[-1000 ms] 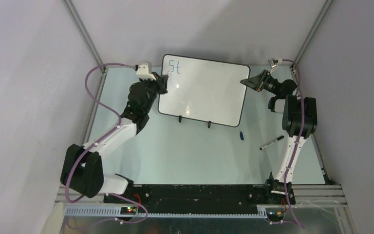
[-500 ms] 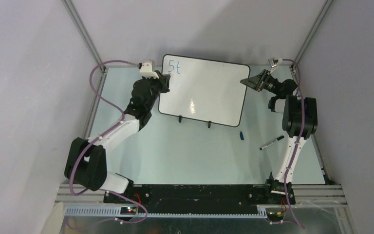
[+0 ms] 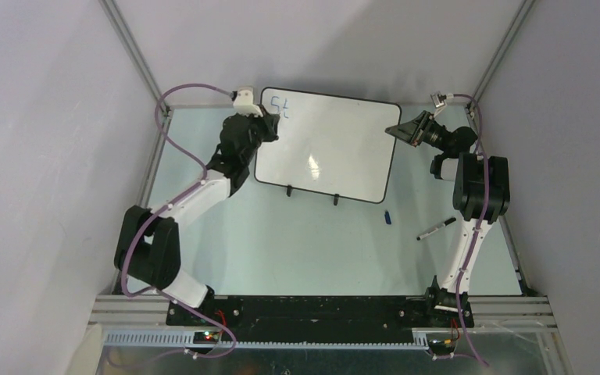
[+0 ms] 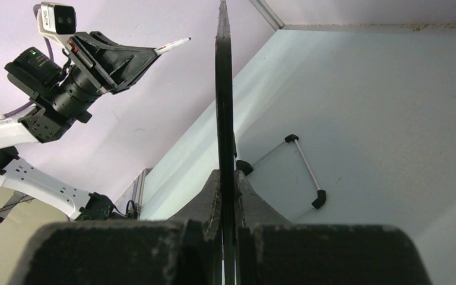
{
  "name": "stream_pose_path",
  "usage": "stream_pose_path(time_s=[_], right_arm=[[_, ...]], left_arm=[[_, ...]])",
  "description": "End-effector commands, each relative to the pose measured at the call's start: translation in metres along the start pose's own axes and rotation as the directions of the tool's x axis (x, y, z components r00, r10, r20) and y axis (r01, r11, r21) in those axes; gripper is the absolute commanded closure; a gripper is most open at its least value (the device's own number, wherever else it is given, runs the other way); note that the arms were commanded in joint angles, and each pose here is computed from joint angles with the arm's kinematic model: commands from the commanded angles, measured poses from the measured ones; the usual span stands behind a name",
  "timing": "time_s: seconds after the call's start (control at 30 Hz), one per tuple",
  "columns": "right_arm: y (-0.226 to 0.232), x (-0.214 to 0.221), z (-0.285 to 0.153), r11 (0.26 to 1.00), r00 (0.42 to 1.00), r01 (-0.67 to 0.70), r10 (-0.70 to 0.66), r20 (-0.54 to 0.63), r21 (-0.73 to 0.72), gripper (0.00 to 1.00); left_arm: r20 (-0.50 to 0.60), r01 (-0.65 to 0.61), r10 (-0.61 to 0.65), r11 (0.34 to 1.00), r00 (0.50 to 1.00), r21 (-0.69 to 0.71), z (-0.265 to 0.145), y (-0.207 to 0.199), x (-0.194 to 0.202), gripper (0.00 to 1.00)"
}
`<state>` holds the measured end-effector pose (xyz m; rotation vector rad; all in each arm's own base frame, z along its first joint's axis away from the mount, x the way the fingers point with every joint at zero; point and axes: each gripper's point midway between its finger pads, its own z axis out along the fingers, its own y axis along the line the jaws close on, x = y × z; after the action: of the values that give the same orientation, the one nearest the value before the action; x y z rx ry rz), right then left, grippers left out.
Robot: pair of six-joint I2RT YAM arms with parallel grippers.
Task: Write a sentence on the whiteboard
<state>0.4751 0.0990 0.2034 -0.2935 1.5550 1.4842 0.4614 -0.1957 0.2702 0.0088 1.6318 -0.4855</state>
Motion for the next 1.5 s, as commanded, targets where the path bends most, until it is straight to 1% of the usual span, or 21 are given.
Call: stream_pose_path(time_s=[0.0,0.37,0.77,1.47], right_arm=[[0.025,-0.019,0.002,0.998,0.998,0.061,-0.061,0.019,-0.026,1.0],[0.026,-0.019,0.002,0.998,0.998,0.063,-0.062,0.019,-0.026,1.0],[0.027,-0.02,0.001,0.998,0.998,0.063,-0.062,0.02,-0.026,1.0],[0.028,-0.021,0.0,0.997,0.998,0.066,-0.066,0.018,-0.027,1.0]], left_arm=[[-0.015,-0.023,0.023,0.999,1.0,0.029,0.009,-0.013,-0.005,0.99],[-0.103,-0.076,0.074,0.997,0.992,-0.008,0.024,-0.017,0.012,1.0],[-0.098,-0.104,0.099,0.994,0.99,-0.046,0.031,-0.013,0.008,1.0],[-0.107,-0.123,0.117,0.991,0.987,-0.048,0.041,-0.014,0.005,1.0]])
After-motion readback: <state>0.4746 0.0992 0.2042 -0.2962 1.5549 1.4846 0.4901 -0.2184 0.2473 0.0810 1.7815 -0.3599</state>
